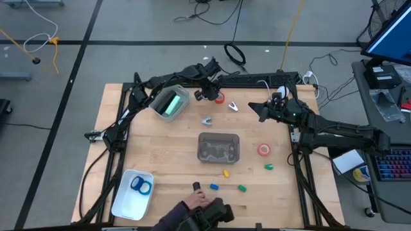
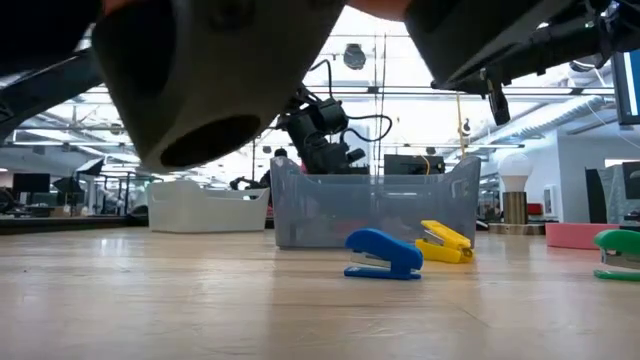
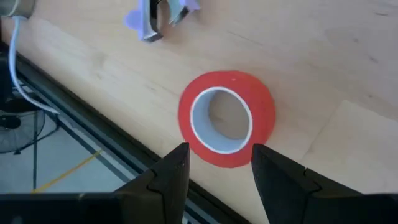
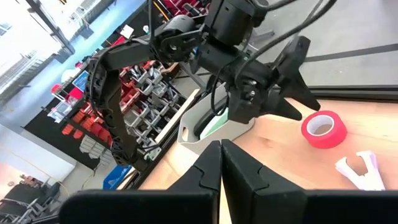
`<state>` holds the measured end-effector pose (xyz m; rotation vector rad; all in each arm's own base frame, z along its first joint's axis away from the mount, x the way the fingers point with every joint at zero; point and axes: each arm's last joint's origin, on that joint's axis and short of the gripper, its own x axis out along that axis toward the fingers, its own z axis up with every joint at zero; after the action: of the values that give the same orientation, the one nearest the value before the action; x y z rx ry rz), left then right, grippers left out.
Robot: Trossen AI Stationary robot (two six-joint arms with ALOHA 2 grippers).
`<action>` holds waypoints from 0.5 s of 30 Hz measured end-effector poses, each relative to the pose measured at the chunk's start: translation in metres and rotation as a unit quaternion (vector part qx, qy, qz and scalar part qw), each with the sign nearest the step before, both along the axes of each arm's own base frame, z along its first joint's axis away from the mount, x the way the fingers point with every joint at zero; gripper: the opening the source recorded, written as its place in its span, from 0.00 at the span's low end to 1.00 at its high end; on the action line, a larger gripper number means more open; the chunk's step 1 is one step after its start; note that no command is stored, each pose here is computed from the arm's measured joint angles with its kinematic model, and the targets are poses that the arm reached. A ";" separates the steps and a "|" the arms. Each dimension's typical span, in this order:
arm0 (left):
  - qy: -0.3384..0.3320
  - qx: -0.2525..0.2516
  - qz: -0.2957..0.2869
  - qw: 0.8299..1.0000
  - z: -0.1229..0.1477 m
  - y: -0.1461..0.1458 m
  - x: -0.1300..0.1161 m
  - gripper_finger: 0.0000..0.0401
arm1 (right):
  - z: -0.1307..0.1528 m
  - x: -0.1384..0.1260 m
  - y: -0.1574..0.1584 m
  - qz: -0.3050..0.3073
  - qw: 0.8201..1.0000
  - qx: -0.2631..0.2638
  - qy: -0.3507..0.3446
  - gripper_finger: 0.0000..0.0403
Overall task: Pick and place Stapler, Stapler remover, tape
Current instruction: Put the orange tape into the white bin
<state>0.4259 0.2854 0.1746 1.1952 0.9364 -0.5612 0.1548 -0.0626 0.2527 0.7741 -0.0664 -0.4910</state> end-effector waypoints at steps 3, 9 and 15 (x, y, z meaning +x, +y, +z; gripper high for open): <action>0.008 -0.028 -0.012 0.999 -0.002 -0.003 -0.003 0.44 | 0.000 0.000 0.000 0.000 1.000 0.000 0.000 0.01; 0.027 -0.041 -0.044 0.998 -0.006 -0.006 -0.007 0.44 | 0.000 0.000 0.000 -0.001 1.000 0.000 0.000 0.01; 0.020 -0.037 -0.066 0.997 -0.006 -0.001 -0.009 0.44 | 0.000 0.000 0.000 -0.001 1.000 0.000 -0.001 0.01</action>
<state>0.4165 0.2842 0.1682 1.1879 0.8660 -0.7222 0.1548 -0.0626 0.2528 0.7737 -0.0683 -0.4918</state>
